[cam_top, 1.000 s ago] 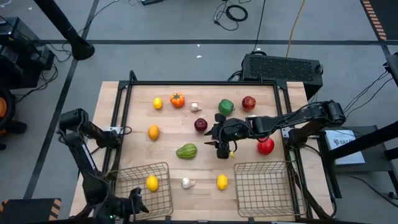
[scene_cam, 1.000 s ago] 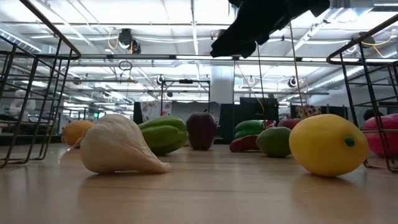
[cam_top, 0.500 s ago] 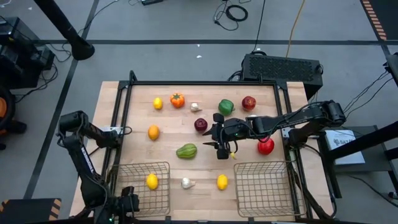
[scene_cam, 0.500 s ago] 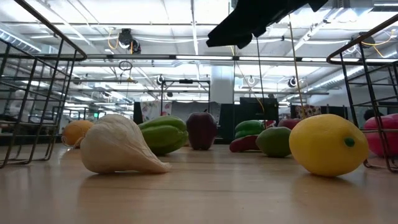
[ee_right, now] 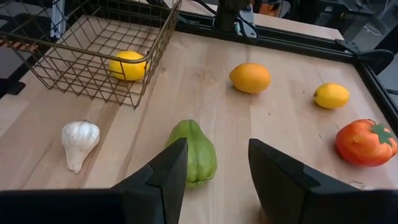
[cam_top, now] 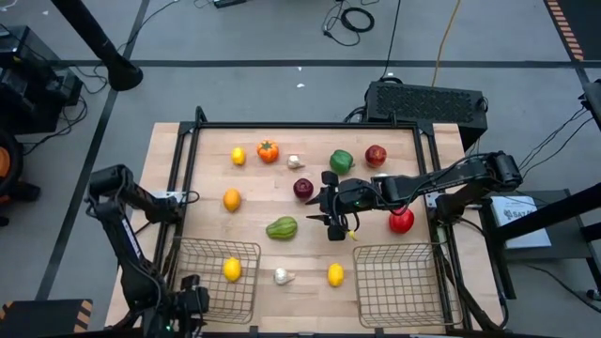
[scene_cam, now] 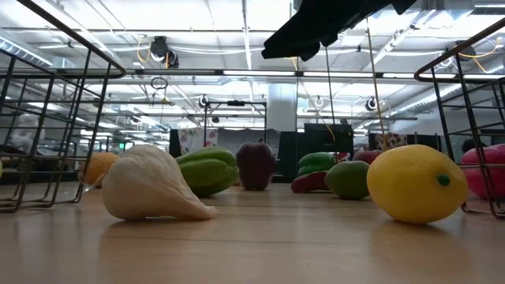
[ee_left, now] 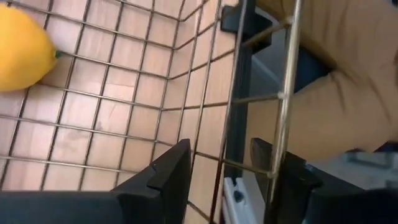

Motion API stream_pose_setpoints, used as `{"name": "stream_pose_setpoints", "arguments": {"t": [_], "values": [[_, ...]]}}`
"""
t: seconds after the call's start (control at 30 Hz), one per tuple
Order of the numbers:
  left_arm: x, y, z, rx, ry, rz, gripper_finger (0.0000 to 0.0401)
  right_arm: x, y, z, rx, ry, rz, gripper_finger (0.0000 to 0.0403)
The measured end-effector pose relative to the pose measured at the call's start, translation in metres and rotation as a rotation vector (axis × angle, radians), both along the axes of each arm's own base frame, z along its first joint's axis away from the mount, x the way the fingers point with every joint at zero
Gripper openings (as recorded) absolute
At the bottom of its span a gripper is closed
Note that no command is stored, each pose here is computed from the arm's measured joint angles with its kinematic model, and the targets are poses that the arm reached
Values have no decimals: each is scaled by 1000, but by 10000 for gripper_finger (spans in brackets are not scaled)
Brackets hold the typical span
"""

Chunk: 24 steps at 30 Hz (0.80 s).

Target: Sort produce into baskets

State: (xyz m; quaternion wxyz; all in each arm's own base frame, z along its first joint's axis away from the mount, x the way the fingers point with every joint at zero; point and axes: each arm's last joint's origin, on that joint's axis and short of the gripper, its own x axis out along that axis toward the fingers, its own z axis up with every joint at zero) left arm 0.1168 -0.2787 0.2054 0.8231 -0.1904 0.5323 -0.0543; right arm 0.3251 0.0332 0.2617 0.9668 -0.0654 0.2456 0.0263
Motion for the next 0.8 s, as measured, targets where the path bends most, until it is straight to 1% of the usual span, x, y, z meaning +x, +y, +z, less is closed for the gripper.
{"name": "stream_pose_setpoints", "arguments": {"t": [0.1, 0.2, 0.37, 0.57, 0.67, 0.8], "values": [[0, 1, 3, -30, 10, 42, 173, 0, 0, 0, 15, 1, -8, 162], [-1, 2, 6, -39, 5, 45, 173, 0, 0, 0, 20, 0, -11, 162], [1, 5, 9, -23, -45, 71, 174, 0, 1, 0, 36, 0, -16, 162], [1, 7, 8, 2, -41, 53, 174, 0, 1, 0, 39, 1, -17, 162], [1, 8, 12, -20, -42, 51, 174, 0, 1, 0, 40, 1, -18, 162], [1, 9, 22, -82, -56, 43, 174, 0, 1, 0, 40, 1, -18, 162]]}}
